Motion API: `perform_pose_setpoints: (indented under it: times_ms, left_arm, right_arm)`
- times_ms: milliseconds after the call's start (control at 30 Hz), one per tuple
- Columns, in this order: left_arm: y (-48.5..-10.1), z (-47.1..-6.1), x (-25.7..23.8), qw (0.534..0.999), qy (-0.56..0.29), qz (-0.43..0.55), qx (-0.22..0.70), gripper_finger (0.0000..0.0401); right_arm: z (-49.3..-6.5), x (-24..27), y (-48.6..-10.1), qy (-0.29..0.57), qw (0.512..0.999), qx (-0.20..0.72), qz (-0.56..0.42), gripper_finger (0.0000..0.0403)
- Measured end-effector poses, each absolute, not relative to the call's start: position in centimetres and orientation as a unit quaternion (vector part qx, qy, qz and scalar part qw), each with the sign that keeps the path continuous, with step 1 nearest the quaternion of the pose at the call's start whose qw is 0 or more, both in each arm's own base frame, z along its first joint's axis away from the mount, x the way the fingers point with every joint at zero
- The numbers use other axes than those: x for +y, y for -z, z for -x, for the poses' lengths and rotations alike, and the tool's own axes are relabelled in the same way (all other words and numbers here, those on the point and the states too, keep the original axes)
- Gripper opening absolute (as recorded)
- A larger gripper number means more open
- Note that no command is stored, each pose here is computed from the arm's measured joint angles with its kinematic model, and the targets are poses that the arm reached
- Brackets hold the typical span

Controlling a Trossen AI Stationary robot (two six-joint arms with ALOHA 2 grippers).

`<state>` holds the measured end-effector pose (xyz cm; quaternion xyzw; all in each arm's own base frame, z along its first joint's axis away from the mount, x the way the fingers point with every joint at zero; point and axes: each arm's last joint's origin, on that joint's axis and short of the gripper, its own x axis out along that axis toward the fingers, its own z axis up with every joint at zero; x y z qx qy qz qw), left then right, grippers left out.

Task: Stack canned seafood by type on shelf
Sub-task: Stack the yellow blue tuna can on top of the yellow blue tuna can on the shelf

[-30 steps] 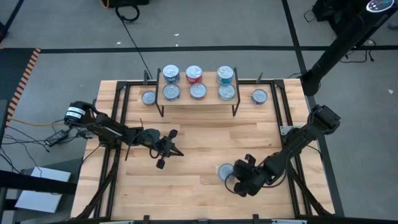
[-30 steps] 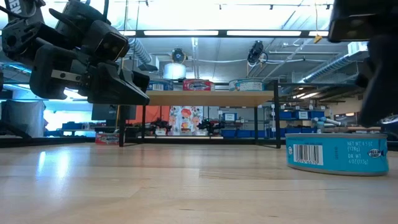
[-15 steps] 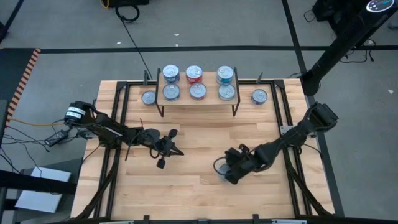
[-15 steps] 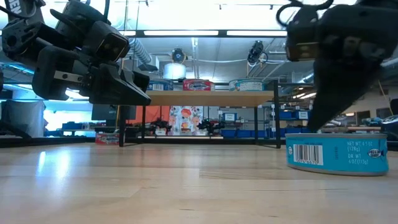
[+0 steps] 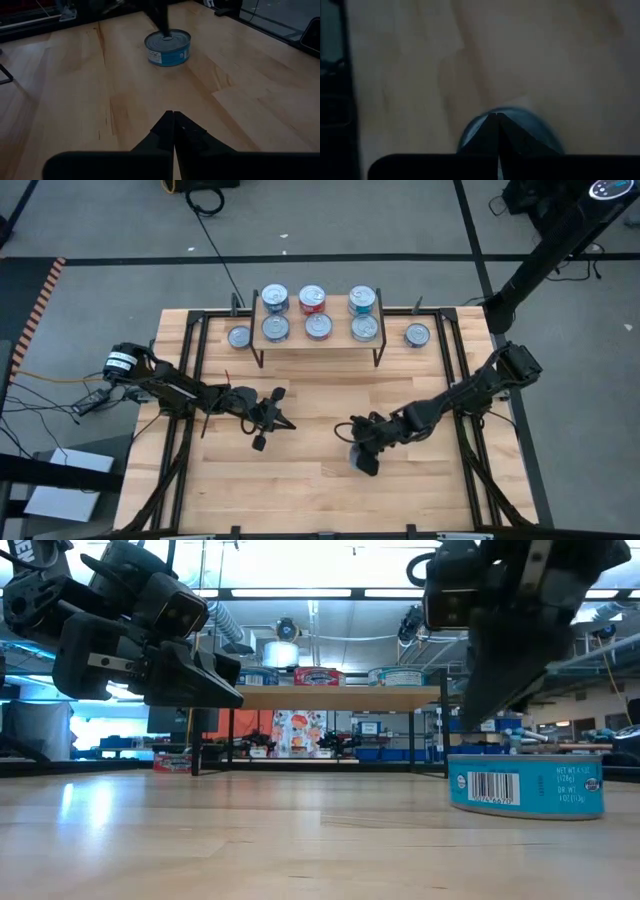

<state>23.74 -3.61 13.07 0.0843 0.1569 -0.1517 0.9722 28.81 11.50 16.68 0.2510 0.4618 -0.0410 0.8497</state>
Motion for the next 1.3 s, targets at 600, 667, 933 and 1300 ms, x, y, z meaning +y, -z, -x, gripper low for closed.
perform_pose_setpoints:
  times_ms: [600,667,933,1300]
  left_arm:
    - [-13.1,-23.8,-3.6,0.974,0.143,-0.086,0.155,0.0009]
    - [-13.1,-23.8,-3.6,0.974,0.143,-0.086,0.154,0.0009]
    - [-13.1,-23.8,-3.5,0.974,0.141,-0.087,0.155,0.0009]
    - [-13.1,-23.8,-3.4,0.976,0.121,-0.09,0.159,0.0009]
  right_arm:
    - [-28.6,12.3,-14.7,0.07,0.814,0.508,-0.271,0.0005]
    - [-29.2,12.0,-14.0,0.062,0.82,0.503,-0.264,0.0005]
    - [-31.7,10.9,-14.5,0.043,0.868,0.441,-0.222,0.0006]
    - [-34.2,11.8,-19.7,0.016,0.886,0.439,-0.15,0.0007]
